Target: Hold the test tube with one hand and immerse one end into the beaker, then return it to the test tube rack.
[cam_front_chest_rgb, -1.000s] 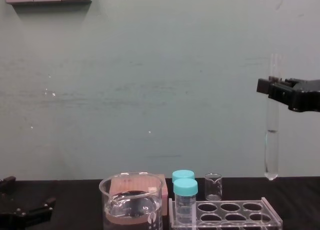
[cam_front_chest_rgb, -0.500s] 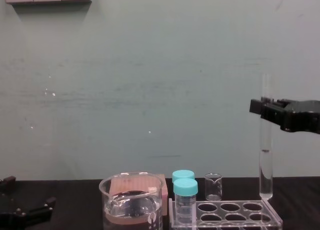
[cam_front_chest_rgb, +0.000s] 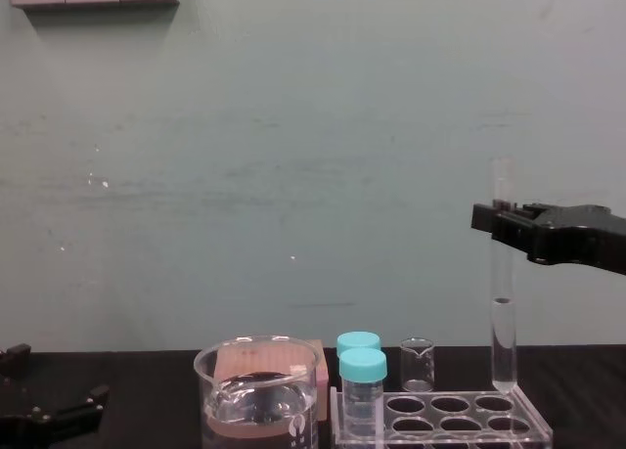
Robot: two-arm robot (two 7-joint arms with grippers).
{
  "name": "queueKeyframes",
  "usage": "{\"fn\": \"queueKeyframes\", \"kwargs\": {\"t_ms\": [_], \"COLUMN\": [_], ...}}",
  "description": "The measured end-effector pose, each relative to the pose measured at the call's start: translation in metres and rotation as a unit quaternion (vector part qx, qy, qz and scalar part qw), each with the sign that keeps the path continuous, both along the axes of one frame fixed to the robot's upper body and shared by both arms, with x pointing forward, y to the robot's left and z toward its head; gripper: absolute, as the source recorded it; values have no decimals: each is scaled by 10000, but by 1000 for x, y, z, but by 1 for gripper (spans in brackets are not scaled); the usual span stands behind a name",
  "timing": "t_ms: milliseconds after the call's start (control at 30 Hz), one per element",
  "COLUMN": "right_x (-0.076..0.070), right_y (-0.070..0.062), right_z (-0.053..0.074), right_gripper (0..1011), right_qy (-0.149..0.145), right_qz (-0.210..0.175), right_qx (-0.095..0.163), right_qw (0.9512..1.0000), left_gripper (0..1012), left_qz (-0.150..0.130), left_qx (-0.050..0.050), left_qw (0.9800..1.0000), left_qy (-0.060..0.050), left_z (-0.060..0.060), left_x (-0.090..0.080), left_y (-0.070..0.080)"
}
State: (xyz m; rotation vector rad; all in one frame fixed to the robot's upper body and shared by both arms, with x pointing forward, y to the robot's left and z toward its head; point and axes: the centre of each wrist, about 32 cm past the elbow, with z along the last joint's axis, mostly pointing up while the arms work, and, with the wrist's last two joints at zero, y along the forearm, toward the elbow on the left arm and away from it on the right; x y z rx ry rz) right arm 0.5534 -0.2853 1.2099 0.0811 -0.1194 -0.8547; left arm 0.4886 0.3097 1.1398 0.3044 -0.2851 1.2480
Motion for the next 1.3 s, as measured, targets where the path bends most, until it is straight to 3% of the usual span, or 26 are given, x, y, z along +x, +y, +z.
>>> {"fn": "queueKeyframes", "kwargs": {"t_ms": [500, 1300], "right_x": [10, 9], "right_y": [3, 3], "right_z": [-7, -16], "right_gripper": [225, 226], "right_qy": [177, 443], "right_qz": [32, 36], "right_qx": [-56, -191], "right_qw": [9998, 9988], "left_gripper": [1000, 1000], "left_qz": [0, 0], "left_qx": [0, 0], "left_qw": [10000, 10000], "left_qy": [0, 0], "left_z": [0, 0], "left_x": [0, 0], "left_y": [0, 0]}}
